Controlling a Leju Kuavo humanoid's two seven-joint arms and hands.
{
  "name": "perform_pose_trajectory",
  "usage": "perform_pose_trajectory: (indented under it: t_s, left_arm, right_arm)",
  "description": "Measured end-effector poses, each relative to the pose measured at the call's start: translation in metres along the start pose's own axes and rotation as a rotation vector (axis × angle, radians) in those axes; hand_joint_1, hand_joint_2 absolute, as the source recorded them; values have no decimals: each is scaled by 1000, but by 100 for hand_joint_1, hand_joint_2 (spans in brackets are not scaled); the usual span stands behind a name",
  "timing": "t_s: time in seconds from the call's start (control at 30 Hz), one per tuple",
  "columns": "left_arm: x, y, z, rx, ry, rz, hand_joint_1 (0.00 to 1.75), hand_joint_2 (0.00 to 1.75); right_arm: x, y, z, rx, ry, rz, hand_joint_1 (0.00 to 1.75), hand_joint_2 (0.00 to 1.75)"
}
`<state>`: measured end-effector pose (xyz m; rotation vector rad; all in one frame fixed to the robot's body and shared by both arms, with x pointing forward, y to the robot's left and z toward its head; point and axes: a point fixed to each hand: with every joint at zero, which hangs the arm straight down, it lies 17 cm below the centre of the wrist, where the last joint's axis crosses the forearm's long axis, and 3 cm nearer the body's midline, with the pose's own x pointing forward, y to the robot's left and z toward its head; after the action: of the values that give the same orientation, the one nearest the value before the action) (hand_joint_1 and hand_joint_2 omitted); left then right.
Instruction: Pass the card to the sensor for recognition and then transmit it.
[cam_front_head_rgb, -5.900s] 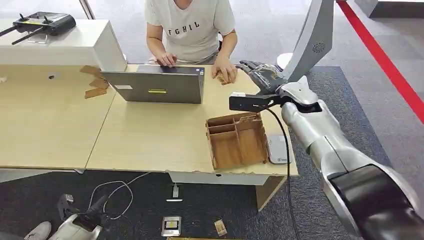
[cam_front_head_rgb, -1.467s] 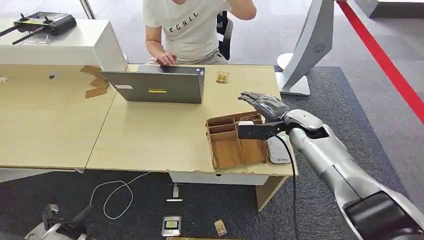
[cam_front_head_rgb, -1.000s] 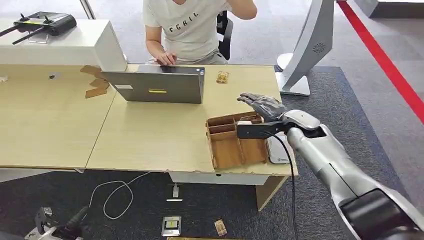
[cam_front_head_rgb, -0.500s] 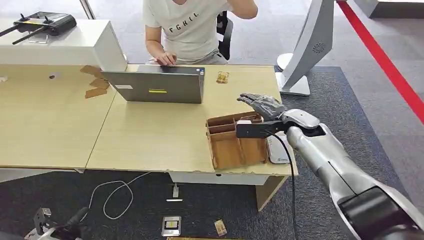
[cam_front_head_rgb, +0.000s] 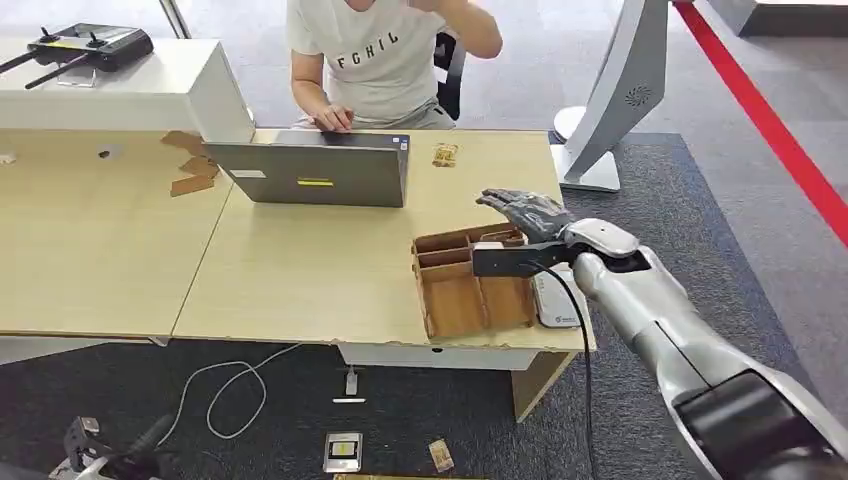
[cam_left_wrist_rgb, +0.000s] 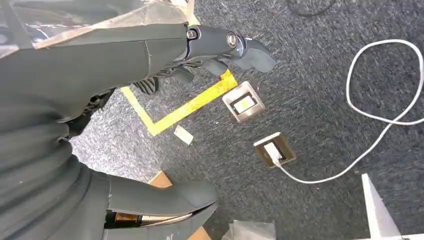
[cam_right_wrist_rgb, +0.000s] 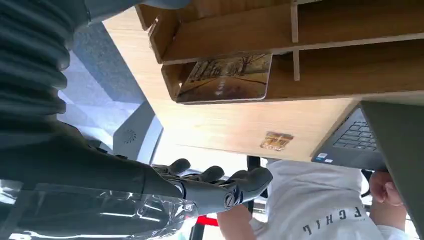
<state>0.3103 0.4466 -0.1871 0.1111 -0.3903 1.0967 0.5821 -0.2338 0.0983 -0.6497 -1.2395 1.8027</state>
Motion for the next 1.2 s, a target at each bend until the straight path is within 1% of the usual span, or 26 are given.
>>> perform_pose_trajectory:
  t_s: [0.7, 0.97, 1.0, 1.03, 1.2]
  left_arm:
    - [-5, 5, -1, 8, 25, -5, 0, 175]
    - [-4, 8, -2, 12, 21, -3, 0, 175]
    - [-4, 8, -2, 12, 20, -3, 0, 175]
    - [-4, 8, -2, 12, 19, -3, 0, 175]
    - [-3, 9, -2, 11, 12, -2, 0, 175]
  right_arm:
    - [-5, 9, 1, 16, 10, -5, 0, 175]
    - [-7, 10, 2, 17, 17, 9, 0, 175]
    - [-7, 10, 2, 17, 17, 10, 168, 175]
    - [-8, 10, 2, 18, 17, 10, 175, 175]
    - [-9, 11, 2, 17, 20, 1, 175, 175]
